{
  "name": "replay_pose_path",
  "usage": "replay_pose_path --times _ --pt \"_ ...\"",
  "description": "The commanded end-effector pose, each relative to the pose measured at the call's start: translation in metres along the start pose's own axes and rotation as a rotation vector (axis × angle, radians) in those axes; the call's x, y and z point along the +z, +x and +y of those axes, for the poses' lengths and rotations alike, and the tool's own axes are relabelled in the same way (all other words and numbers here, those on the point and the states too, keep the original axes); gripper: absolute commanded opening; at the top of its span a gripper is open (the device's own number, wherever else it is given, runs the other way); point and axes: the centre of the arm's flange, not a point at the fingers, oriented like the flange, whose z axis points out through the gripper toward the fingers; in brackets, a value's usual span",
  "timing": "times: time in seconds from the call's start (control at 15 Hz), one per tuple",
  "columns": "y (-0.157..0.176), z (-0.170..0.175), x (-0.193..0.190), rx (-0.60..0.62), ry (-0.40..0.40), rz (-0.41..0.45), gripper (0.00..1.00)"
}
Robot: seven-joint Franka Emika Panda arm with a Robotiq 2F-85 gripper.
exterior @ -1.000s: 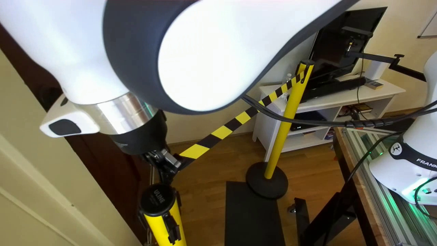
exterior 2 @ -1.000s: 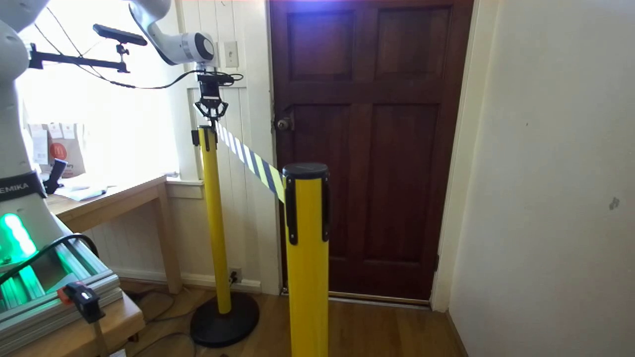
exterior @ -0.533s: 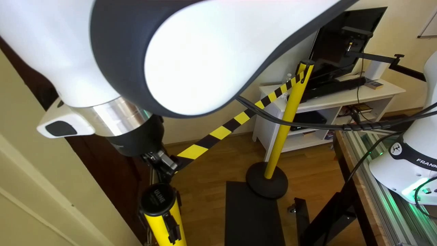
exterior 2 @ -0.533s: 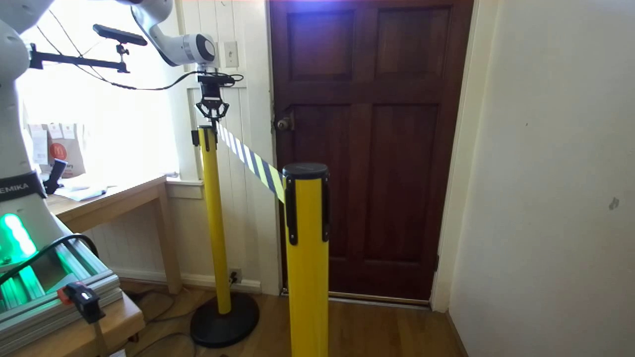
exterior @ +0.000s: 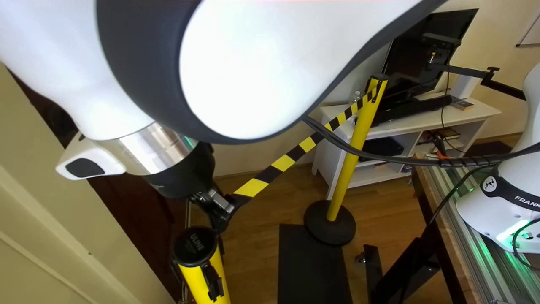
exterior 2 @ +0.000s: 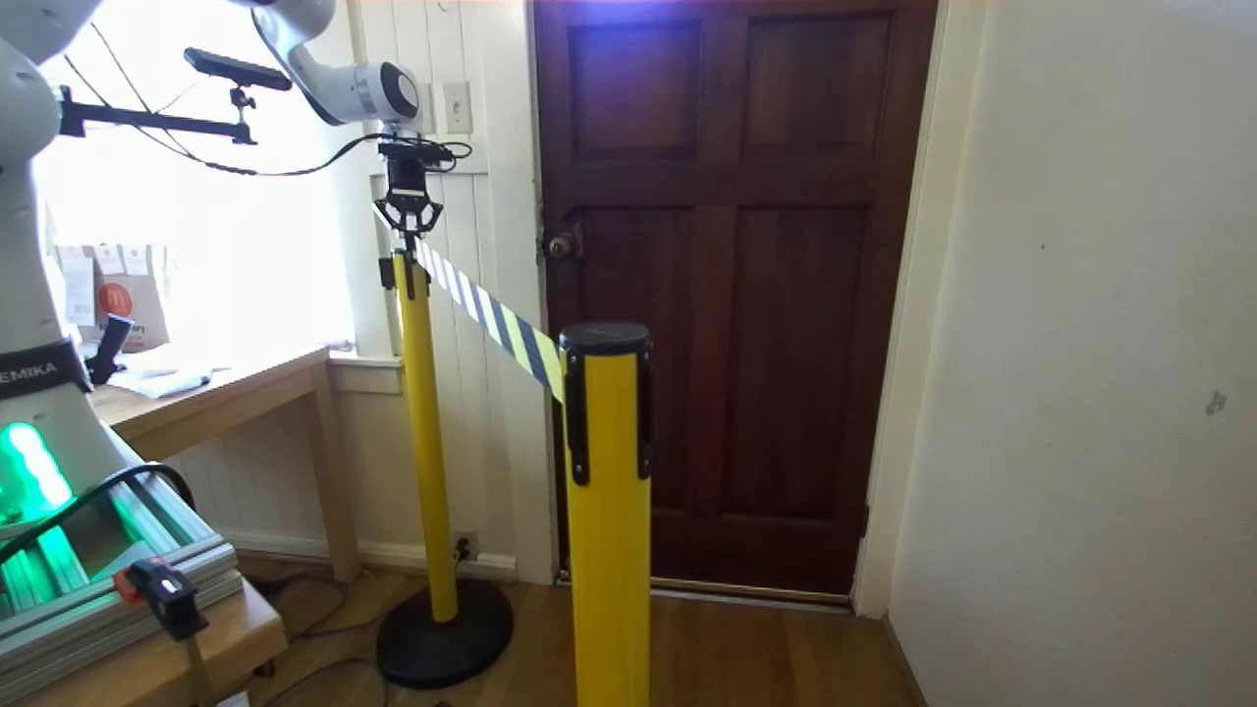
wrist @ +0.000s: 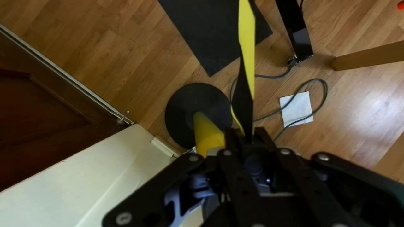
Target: Pull out the barrier belt from the yellow stand on the right and attach it to the stand on the left.
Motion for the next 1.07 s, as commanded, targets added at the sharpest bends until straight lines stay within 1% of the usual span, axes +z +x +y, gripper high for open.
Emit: replay_pose_path --times 0.0,0.6,0.8,1.0 --pt "-0.001 -0.013 -0.009 0.020 0.021 0.004 0.05" --pt "0.009 -0.014 -0.002 0.018 0.007 0.020 0.05" --pt "0.016 -0.019 0.003 0.031 0.003 0.036 0.05" --pt "0.020 -0.026 0.008 0.065 -0.002 0.029 0.05"
